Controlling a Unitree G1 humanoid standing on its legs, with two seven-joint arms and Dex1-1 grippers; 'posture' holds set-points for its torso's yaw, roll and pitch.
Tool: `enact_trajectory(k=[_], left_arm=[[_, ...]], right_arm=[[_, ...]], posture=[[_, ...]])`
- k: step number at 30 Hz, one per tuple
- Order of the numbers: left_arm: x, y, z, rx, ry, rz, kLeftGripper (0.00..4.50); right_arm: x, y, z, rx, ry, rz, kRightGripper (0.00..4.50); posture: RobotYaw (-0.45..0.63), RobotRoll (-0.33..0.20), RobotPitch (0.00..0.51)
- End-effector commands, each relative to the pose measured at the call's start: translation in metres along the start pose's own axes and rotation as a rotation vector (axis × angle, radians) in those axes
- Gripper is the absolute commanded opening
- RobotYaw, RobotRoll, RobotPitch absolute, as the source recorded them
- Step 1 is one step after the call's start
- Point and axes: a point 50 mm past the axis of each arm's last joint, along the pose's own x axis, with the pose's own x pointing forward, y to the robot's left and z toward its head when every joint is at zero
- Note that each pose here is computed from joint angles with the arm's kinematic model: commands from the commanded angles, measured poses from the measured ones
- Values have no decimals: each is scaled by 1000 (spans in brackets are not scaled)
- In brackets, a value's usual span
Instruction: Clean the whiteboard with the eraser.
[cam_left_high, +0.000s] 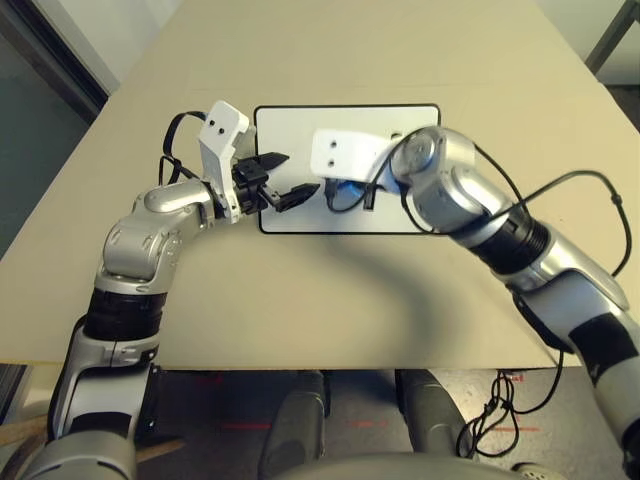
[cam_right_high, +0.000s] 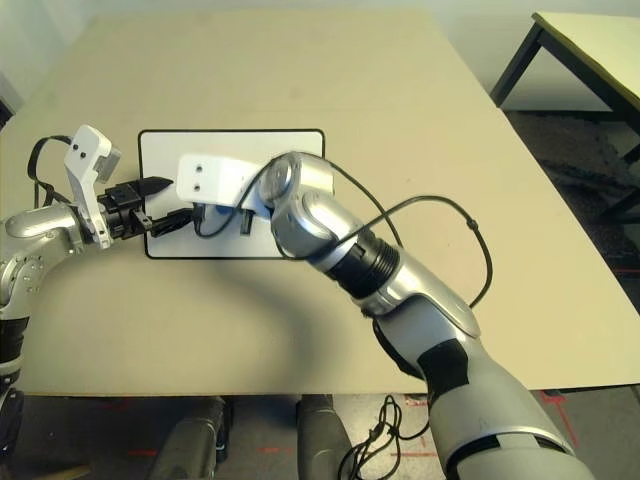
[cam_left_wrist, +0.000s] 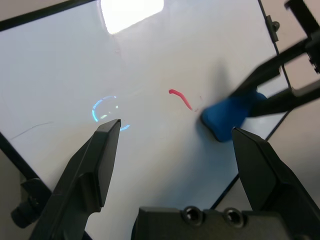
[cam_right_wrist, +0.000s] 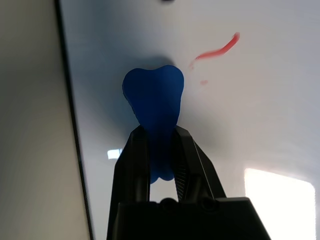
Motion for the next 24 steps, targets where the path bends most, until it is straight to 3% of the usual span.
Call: enact_trajectory(k=[1, 7, 19, 24], left_arm=[[1, -3, -4, -9, 11, -9, 4500], [2, -2, -4, -8, 9, -10, 4500], [1, -4, -5, -12, 9, -8, 4500], [2, -4, -5, -14, 9, -7, 4500]], right_arm=[[0, -9, 5, 18, -5, -34, 568], [-3, -32, 13, 61, -35, -118, 568], [1, -7, 8, 1, 3, 1, 567], [0, -17, 17, 5, -19, -36, 567]], posture=[[9, 0, 192], [9, 0, 190], [12, 0, 190], [12, 0, 189]])
